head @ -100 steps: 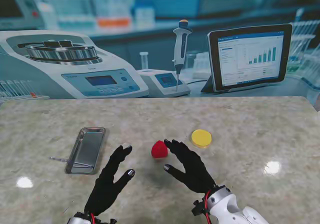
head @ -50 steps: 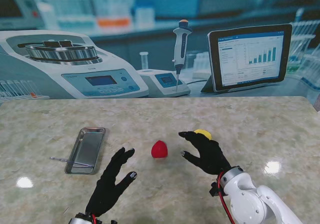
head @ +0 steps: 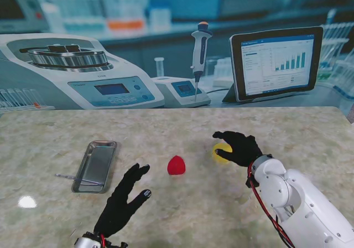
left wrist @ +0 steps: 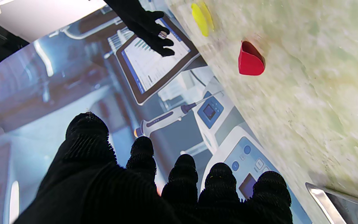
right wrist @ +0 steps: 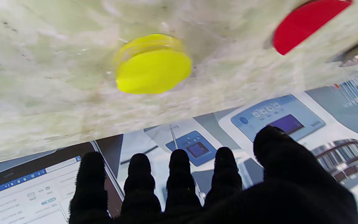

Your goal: Line a culture dish with filter paper and press it flat with a glass rod

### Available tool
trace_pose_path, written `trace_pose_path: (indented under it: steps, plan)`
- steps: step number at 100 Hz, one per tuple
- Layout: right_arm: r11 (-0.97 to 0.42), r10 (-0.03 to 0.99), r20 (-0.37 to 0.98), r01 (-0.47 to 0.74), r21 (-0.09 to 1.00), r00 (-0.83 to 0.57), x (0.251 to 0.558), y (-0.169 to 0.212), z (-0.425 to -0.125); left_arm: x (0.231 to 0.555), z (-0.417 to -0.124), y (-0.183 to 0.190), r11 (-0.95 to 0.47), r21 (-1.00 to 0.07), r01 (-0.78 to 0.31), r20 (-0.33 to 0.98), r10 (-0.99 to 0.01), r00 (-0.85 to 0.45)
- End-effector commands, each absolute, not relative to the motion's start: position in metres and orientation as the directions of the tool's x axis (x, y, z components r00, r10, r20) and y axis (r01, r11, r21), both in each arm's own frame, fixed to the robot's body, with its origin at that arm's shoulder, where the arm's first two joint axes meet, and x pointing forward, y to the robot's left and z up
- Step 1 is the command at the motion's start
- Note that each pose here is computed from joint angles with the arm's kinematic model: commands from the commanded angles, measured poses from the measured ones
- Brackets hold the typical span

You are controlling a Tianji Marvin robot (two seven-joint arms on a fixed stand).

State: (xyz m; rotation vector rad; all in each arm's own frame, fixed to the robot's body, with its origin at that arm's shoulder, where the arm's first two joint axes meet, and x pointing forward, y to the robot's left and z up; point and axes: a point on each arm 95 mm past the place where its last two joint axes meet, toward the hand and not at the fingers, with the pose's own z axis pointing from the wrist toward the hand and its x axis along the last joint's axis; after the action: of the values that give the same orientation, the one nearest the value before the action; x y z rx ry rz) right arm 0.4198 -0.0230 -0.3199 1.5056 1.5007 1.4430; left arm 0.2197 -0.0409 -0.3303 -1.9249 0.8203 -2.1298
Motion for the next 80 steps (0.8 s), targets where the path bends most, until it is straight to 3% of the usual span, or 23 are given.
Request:
trace_pose_path:
  steps: [1, 38, 80]
  plan:
    - [-0.199, 0.943, 0.275, 0.345, 0.917, -0.186, 0.428, -0.028, -0.324, 0.218, -0.330, -0.041, -0.836, -0.489, -0.248, 0.872, -0.463, -0.158]
    - [-0.105, 0.964, 0.190, 0.394, 0.913, -0.184, 0.463, -0.027, -0.348, 0.218, -0.331, -0.039, -0.839, -0.489, -0.239, 0.872, -0.462, -0.159]
    - [0.080, 0.968, 0.023, 0.392, 0.916, -0.252, 0.472, -0.023, -0.353, 0.217, -0.331, -0.038, -0.840, -0.488, -0.236, 0.872, -0.463, -0.157]
